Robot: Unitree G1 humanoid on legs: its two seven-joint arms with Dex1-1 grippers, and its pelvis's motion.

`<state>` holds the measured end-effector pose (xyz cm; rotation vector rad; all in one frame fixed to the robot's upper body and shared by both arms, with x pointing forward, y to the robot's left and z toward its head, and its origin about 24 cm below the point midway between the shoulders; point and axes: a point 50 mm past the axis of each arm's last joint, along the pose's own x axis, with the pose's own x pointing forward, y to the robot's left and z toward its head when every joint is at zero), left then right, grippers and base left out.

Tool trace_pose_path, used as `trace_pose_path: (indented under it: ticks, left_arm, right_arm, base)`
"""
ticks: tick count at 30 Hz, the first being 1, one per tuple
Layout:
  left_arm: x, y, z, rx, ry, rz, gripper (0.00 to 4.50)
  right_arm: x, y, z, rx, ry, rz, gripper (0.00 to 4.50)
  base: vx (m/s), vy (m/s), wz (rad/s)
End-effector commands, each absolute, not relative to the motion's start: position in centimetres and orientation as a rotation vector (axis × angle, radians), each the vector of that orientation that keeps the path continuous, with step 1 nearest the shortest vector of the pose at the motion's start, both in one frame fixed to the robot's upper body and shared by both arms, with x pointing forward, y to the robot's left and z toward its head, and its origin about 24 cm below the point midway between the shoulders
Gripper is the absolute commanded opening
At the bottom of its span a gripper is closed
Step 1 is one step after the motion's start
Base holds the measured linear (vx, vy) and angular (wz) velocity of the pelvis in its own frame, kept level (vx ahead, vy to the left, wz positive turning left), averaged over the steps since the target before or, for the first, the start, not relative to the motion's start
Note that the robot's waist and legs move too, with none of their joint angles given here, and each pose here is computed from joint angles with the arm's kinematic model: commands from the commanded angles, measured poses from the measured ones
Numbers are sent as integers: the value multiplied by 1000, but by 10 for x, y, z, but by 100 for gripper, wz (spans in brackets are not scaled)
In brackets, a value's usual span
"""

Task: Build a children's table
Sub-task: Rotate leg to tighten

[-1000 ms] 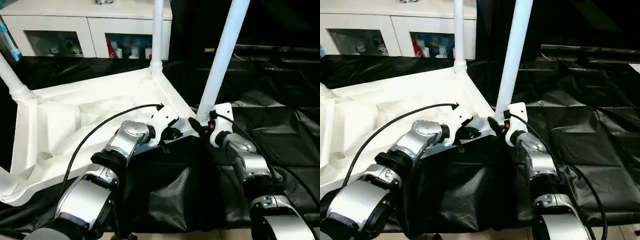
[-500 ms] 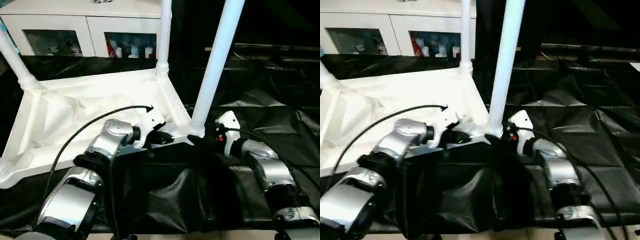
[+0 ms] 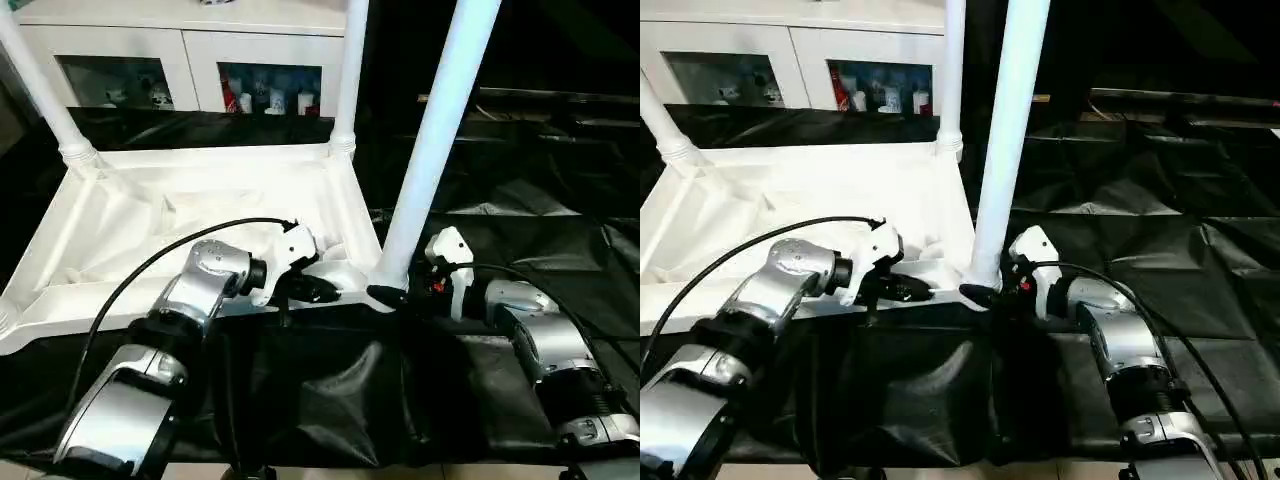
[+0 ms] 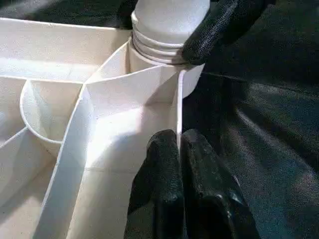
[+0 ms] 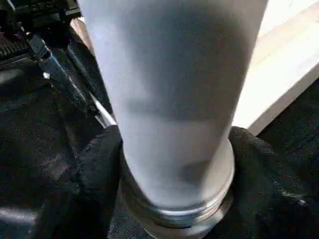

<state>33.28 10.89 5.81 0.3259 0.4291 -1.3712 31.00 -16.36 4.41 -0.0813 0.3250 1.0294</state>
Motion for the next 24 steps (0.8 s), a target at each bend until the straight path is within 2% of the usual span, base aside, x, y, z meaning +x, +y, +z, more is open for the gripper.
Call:
trace_pose_path:
  ticks: [1, 3, 8, 10, 13, 16, 19, 20, 22, 24]
  left_arm:
    - [335, 96, 69, 293, 344, -1392, 0]
    - [337, 95, 69, 301, 345, -1359, 0]
    - [350, 81, 65, 327, 354, -1166, 0]
    - [353, 78, 65, 319, 357, -1132, 0]
    - [362, 59, 65, 292, 367, -966, 0]
    - [364, 51, 66, 286, 362, -920, 0]
    - [365, 40, 67, 300, 340, -897, 0]
    - [365, 40, 67, 302, 338, -900, 0]
    - [363, 38, 66, 327, 322, -932, 0]
    - [362, 39, 66, 333, 317, -956, 0]
  right_arm:
    - [305, -154, 40, -71, 338, 1082, 281]
    - [304, -152, 38, -74, 350, 1065, 278]
    - [312, -144, 20, -65, 399, 853, 271]
    - [314, -141, 17, -55, 400, 818, 271]
    - [325, -121, 11, 12, 380, 621, 271]
    - [330, -111, 10, 53, 389, 554, 271]
    - [333, -87, 14, 56, 354, 607, 271]
    - [333, -86, 15, 60, 351, 614, 271]
    - [333, -83, 18, 80, 339, 644, 341]
    - [333, -83, 20, 93, 330, 662, 350]
  base:
    - [0, 0, 0]
    - [0, 0, 0]
    - [0, 0, 0]
    - [0, 0, 0]
    - [0, 0, 0]
    - [0, 0, 0]
    - [0, 0, 0]
    - [0, 0, 0]
    - [0, 0, 0]
    - [0, 0, 0]
